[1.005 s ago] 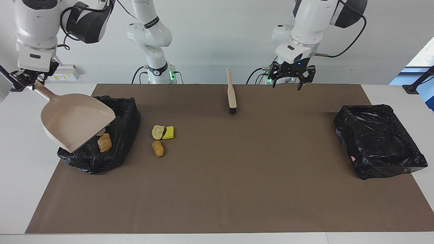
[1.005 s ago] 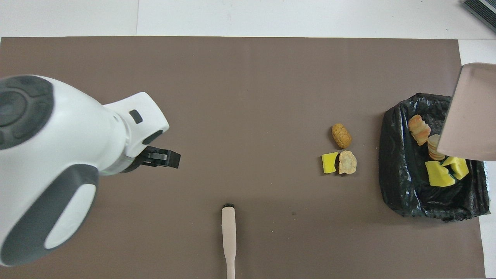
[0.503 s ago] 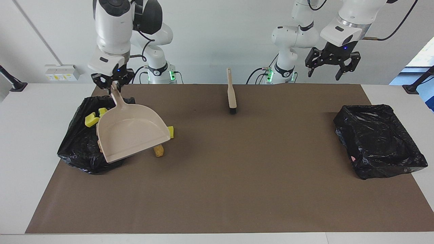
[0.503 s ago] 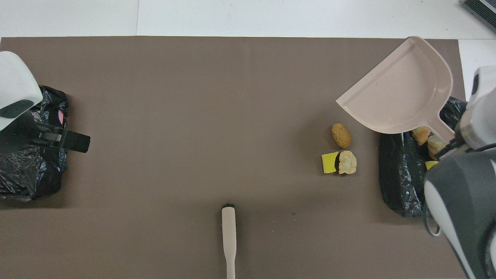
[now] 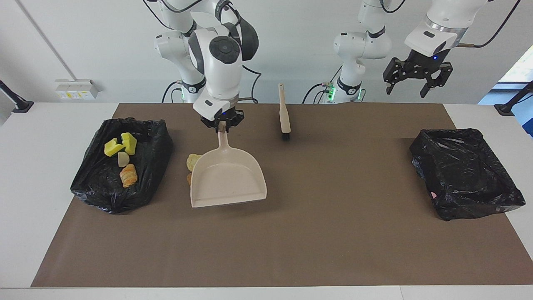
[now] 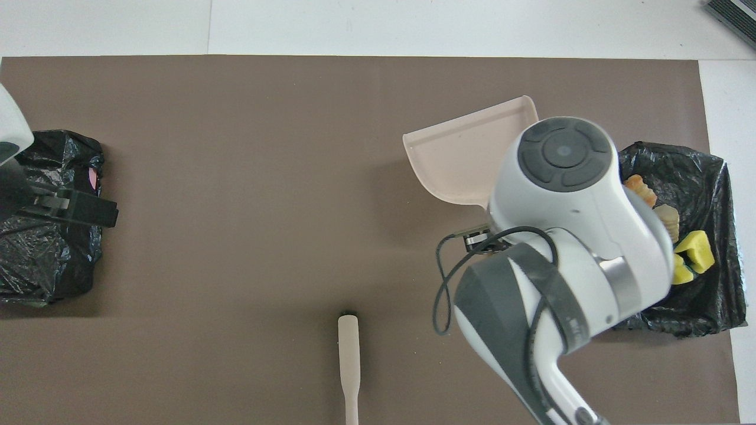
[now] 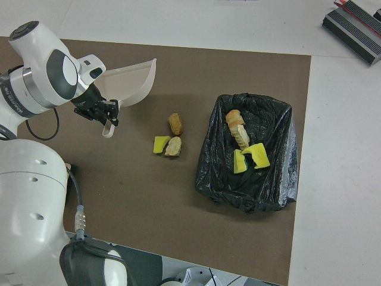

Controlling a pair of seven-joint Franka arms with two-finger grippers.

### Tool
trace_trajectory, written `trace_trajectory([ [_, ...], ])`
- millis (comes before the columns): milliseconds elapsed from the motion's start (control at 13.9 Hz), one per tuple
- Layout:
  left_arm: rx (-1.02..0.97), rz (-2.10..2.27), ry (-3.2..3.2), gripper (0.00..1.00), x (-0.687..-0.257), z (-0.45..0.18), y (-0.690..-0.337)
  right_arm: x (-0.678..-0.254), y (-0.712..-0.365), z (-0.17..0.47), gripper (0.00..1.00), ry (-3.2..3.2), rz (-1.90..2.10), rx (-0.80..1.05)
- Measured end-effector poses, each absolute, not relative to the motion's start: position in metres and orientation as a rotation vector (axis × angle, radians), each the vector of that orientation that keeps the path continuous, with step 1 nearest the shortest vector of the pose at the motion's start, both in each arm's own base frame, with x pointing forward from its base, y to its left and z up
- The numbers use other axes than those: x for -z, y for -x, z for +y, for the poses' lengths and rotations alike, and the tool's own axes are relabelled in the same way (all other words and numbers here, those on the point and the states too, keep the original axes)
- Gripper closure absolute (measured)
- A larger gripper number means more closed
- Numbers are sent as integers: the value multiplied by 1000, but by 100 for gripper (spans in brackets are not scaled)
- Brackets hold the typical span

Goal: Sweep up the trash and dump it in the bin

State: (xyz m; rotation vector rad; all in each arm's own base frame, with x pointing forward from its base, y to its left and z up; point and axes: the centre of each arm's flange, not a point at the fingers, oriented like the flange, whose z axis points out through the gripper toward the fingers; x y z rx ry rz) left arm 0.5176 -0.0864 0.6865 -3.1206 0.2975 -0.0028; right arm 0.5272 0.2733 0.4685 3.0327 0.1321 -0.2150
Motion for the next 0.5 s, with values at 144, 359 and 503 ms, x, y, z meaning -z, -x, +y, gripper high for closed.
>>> trace_trajectory([
  [144,5,263,3148,0,-687,-75,-520,-449,-525,315,68,-3059,50,226],
  [359,3,223,3172,0,-687,-61,-522,-423,-520,377,68,-3094,-6,226],
  [503,3,227,3172,0,-687,-61,-522,-400,-514,407,68,-3119,-2,208],
])
